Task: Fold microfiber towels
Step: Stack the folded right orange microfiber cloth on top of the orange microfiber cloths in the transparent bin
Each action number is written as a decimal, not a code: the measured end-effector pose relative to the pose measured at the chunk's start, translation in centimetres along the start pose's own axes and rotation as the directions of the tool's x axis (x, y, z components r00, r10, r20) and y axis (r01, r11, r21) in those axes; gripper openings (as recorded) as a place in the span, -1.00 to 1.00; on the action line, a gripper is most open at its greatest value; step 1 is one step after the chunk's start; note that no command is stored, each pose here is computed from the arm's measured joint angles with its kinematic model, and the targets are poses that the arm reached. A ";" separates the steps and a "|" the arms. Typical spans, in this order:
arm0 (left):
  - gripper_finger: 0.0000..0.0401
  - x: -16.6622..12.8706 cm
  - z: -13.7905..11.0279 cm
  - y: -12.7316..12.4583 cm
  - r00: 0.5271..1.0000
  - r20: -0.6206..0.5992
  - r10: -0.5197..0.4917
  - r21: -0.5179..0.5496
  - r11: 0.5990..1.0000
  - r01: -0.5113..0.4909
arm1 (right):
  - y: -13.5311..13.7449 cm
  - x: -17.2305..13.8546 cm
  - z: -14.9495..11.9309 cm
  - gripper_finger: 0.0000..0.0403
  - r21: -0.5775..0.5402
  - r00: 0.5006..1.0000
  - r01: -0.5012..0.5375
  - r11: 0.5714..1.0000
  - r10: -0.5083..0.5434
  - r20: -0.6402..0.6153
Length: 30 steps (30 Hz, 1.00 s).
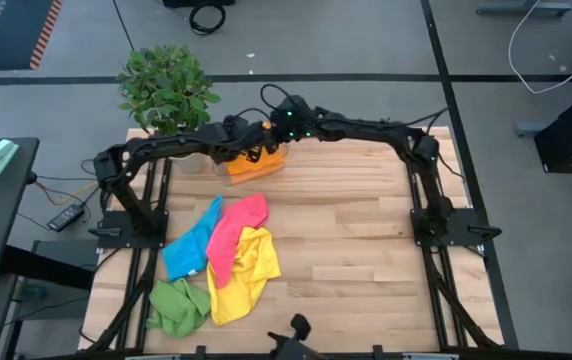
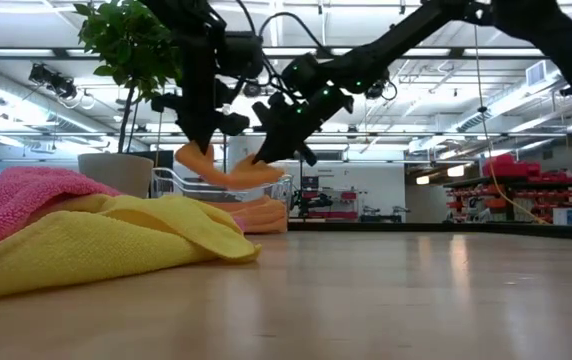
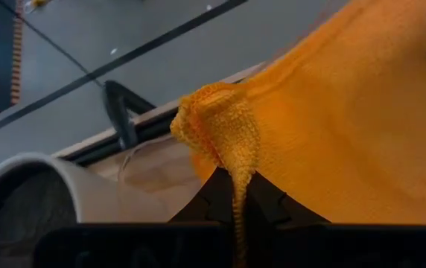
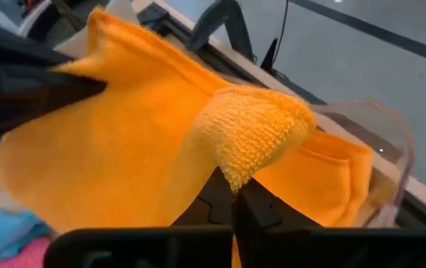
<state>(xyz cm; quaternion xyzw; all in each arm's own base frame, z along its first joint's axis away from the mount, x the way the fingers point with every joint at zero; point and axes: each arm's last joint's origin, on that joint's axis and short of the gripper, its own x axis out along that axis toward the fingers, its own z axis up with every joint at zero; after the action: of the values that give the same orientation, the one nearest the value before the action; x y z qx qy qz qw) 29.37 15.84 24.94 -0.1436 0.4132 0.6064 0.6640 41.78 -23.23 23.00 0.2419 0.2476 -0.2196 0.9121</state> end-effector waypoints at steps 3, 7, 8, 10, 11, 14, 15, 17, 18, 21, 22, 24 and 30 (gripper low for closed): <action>-0.93 0.7 -0.3 -0.2 0.999 -0.031 0.025 -0.001 1.000 -0.025 | -0.1 0.7 0.0 -1.00 -0.023 1.000 0.004 1.000 -0.005 -0.018; -0.93 1.5 -0.6 -0.7 0.998 -0.051 0.040 0.014 0.999 -0.040 | -0.6 1.2 -0.3 -1.00 -0.031 0.999 0.025 0.999 -0.027 -0.046; -0.93 1.7 -0.7 -0.9 0.998 -0.057 0.040 0.021 0.999 -0.039 | -0.7 1.2 -0.3 -1.00 -0.034 0.998 0.035 0.999 -0.036 -0.044; -0.93 2.1 -0.9 -1.2 0.997 -0.073 0.038 0.031 0.999 -0.036 | -1.0 1.2 -0.6 -1.00 -0.037 0.995 0.062 0.997 -0.064 -0.074; -0.93 2.2 -1.0 -1.3 0.996 -0.087 0.031 0.034 0.999 -0.028 | -1.2 1.2 -0.6 -1.00 -0.040 0.994 0.071 0.997 -0.074 -0.075; -0.87 2.7 -1.3 -1.7 0.994 -0.107 0.032 0.050 0.998 -0.027 | -1.3 1.2 -0.7 -1.00 -0.052 0.992 0.096 0.994 -0.100 -0.075; -0.83 2.9 -1.4 -1.8 0.993 -0.110 0.034 0.058 0.998 -0.028 | -1.3 1.2 -0.7 -0.98 -0.052 0.992 0.099 0.994 -0.102 -0.074; -0.74 3.0 -1.5 -1.9 0.992 -0.116 0.040 0.065 0.997 -0.032 | -1.3 1.2 -0.6 -0.92 -0.051 0.992 0.098 0.994 -0.102 -0.071; -0.69 3.0 -1.5 -1.8 0.992 -0.121 0.043 0.070 0.997 -0.035 | -1.3 1.2 -0.6 -0.88 -0.046 0.993 0.096 0.994 -0.099 -0.069; -0.56 3.0 -1.5 -1.8 0.991 -0.124 0.047 0.074 0.997 -0.038 | -1.4 1.2 -0.7 -0.69 -0.033 0.993 0.073 0.997 -0.075 -0.090; -0.53 3.1 -1.5 -1.7 0.991 -0.126 0.050 0.076 0.996 -0.041 | -1.5 1.2 -0.8 -0.61 -0.026 0.992 0.076 0.997 -0.078 -0.100; -0.47 3.2 -1.4 -1.6 0.990 -0.129 0.054 0.070 0.996 -0.045 | -1.5 1.2 -1.0 -0.46 0.004 0.989 0.083 0.997 -0.082 -0.121; -0.33 3.7 -1.1 -1.0 0.988 -0.139 0.067 0.083 0.995 -0.056 | -2.3 -0.3 0.1 -0.08 0.000 0.990 0.100 0.995 -0.099 -0.101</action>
<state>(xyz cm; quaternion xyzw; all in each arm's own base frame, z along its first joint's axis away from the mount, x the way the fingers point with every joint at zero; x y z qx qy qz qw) 29.59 17.43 21.24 -0.1472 0.4873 0.5979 0.6192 40.38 -25.06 22.51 0.2424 0.3044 -0.2529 0.8858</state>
